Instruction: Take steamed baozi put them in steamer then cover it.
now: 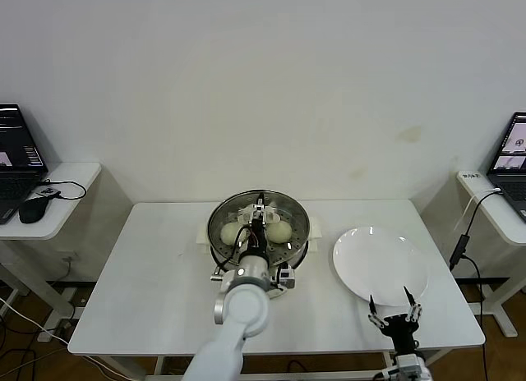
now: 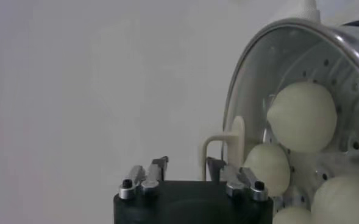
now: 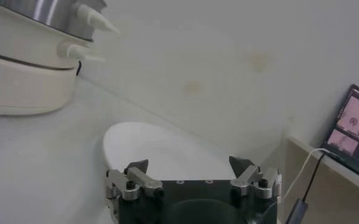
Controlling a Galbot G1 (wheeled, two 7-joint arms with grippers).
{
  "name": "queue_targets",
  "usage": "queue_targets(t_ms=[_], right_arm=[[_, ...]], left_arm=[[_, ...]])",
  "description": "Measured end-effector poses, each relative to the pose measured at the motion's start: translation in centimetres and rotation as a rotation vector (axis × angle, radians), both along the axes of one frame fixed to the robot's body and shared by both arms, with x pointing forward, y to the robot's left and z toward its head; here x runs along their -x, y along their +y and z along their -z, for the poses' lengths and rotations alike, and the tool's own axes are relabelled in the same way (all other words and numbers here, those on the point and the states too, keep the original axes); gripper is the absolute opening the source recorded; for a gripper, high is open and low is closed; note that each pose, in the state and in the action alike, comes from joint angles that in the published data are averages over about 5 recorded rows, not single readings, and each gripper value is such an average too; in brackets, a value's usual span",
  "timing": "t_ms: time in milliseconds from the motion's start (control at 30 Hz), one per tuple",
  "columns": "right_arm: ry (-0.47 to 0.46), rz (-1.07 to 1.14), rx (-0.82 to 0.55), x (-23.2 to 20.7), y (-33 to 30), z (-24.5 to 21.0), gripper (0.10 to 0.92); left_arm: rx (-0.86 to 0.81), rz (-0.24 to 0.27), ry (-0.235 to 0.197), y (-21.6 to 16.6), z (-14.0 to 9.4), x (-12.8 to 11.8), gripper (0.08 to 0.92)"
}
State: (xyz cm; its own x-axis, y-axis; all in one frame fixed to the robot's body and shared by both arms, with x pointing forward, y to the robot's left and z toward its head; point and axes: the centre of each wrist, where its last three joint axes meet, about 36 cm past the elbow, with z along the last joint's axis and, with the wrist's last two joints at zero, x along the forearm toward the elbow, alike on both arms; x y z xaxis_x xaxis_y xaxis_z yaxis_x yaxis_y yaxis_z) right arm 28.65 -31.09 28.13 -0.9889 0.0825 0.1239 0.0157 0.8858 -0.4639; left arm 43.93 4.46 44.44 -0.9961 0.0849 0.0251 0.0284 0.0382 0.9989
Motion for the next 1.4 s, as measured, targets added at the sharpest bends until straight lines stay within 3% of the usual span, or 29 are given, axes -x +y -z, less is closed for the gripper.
queue_targets(t_ms=[200, 567, 900, 1200, 1400], right_arm=[[0.001, -0.005, 0.002, 0.2, 0.1, -0.1, 0.823], [-0.008, -0.018, -0.004, 0.5, -0.5, -0.6, 0.823], [-0.009, -0.062, -0.055, 1.0, -0.3, -1.1, 0.823], [0.012, -0.101, -0.119, 2.1, -0.2, -2.2, 0.823], [0.033, -0.130, -0.151, 2.8, -0.3, -2.9, 0.823]], left_arm=[[0.025, 0.010, -0.007, 1.0, -0.6, 2.1, 0.802], [0.203, 0.010, -0.030, 6.0, -2.5, 7.2, 0.823], [0.637, 0.022, -0.024, 14.5, -0.6, 11.1, 0.823], [1.125, -0.039, 0.037, 19.1, 2.1, 14.7, 0.823], [1.338, -0.087, 0.075, 20.6, 4.7, 16.5, 0.823]])
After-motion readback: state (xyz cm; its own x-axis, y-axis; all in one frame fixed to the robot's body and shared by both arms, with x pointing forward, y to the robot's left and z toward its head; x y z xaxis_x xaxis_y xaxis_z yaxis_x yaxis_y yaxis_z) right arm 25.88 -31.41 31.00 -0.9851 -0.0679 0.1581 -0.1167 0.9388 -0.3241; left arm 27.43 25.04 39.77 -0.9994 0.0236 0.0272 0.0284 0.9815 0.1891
